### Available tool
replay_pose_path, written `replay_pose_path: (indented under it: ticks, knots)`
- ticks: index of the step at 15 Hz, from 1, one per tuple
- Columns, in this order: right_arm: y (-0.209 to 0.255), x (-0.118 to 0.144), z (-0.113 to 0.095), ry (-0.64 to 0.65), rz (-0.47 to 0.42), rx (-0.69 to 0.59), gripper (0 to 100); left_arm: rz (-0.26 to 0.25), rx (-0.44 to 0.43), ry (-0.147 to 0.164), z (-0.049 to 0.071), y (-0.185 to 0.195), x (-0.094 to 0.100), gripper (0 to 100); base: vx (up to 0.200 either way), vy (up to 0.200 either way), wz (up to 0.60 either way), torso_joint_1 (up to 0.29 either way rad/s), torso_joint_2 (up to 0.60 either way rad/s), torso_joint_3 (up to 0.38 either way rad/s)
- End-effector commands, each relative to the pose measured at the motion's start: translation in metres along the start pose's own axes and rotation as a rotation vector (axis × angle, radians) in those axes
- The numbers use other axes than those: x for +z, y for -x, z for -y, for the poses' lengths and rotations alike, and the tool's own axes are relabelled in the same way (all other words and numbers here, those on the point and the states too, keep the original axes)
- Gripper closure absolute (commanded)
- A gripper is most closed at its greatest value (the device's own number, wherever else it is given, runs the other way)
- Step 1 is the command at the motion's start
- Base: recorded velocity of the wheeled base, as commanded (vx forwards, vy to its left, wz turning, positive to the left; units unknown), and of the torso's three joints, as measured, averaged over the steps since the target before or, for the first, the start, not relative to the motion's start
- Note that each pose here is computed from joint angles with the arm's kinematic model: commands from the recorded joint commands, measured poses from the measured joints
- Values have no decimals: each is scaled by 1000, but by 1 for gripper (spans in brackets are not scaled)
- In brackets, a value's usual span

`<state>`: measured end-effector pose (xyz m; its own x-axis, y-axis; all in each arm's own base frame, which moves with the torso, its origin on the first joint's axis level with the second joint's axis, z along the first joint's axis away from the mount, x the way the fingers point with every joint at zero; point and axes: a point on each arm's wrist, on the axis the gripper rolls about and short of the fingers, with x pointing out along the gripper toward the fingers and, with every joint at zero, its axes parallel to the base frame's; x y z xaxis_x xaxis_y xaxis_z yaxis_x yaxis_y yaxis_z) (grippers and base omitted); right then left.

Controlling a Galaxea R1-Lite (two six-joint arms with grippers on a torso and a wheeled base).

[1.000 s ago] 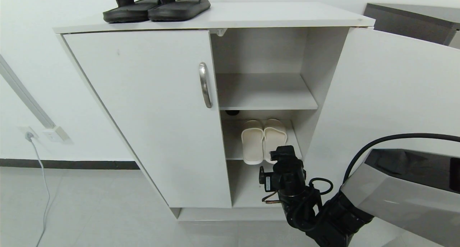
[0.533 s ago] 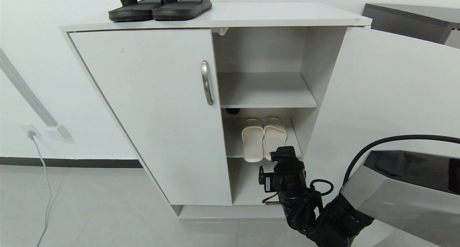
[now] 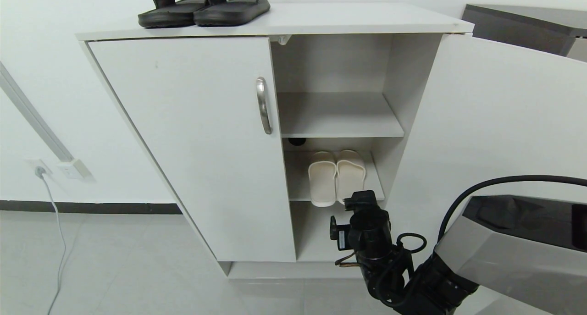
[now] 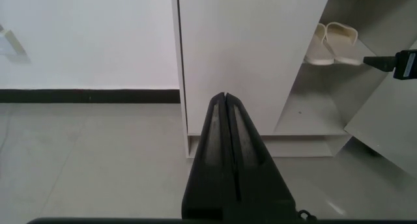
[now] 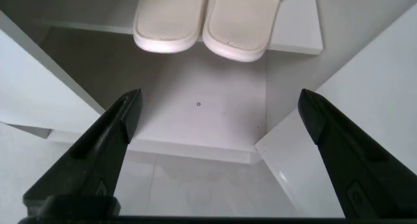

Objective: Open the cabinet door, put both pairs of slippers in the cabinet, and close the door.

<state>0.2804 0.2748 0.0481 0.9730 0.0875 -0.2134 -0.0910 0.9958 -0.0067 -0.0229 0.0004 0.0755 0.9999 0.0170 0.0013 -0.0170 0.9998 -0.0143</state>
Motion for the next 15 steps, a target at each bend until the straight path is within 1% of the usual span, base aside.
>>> replay_pose_path:
  ticks: [1,10,15]
  knots:
    - [1,-1,0,1,-1,2,0,-1,0,0,0,0,0,100,0,0,0,0,0,0]
    - [2,-3,-2,8,-7,7,0,-1,1,1,0,0,0,100,0,0,0,6,3,175]
    - [3,-4,-2,4,-3,11,0,-1,1,0,0,0,0,100,0,0,0,0,0,17]
